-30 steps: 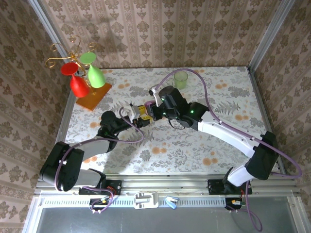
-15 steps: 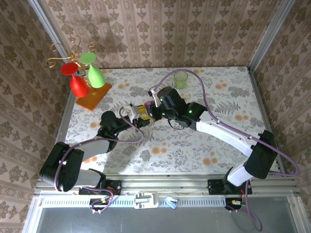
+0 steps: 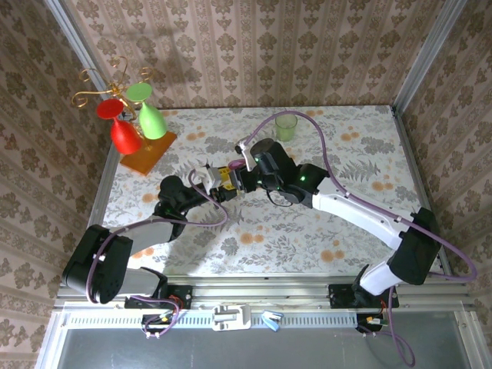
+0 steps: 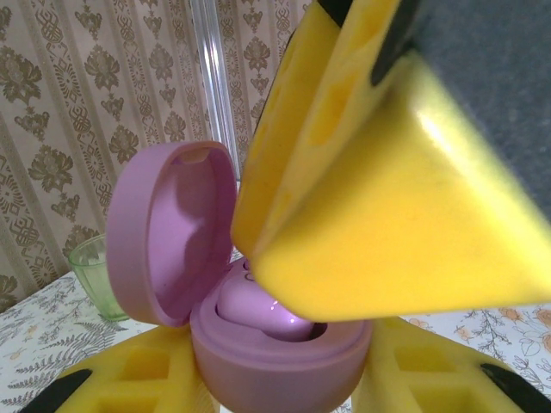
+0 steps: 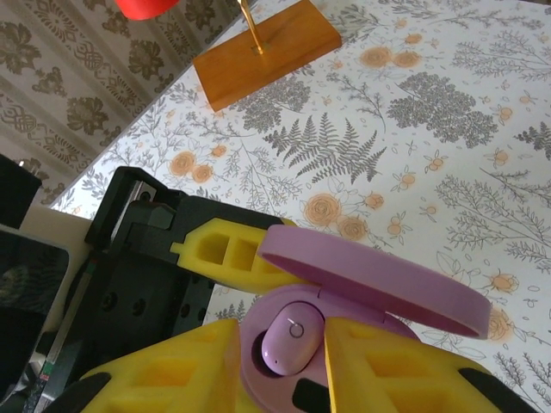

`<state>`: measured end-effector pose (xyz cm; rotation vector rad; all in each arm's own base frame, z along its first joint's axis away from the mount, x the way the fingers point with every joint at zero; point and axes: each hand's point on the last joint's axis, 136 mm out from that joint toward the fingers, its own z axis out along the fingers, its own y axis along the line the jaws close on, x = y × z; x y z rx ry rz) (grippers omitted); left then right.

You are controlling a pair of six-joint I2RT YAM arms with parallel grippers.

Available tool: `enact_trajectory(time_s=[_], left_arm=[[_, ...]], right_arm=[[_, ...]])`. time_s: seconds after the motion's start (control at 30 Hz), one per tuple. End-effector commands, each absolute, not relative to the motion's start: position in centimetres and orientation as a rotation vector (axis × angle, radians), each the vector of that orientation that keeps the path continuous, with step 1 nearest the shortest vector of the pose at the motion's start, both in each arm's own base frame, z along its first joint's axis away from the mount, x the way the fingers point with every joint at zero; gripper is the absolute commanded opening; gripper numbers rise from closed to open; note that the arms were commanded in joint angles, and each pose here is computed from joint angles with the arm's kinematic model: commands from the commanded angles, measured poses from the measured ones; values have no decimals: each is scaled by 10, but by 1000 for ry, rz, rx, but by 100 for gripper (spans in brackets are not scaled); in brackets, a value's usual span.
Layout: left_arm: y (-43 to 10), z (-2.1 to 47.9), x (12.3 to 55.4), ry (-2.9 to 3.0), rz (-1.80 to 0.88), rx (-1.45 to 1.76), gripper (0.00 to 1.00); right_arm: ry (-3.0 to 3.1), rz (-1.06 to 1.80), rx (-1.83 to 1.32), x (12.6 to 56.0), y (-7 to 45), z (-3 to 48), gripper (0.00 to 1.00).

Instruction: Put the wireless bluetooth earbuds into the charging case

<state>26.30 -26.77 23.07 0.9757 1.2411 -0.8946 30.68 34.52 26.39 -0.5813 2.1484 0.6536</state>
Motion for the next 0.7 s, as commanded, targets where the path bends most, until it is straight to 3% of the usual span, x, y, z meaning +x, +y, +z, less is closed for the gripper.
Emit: enact_trajectory(time_s=[0.0,0.43,0.67], left_arm=[[-265,234,261,1219,-871,984,15],[-268,236,247,1167,-913,1047,15],[-267,239,240,1144,-934,1056,15]], right_arm=[[2091,721,-556,302,343,284,31],[1933,864,-424,300,323,345,35],[2166,775,-362,334,318,314,34]])
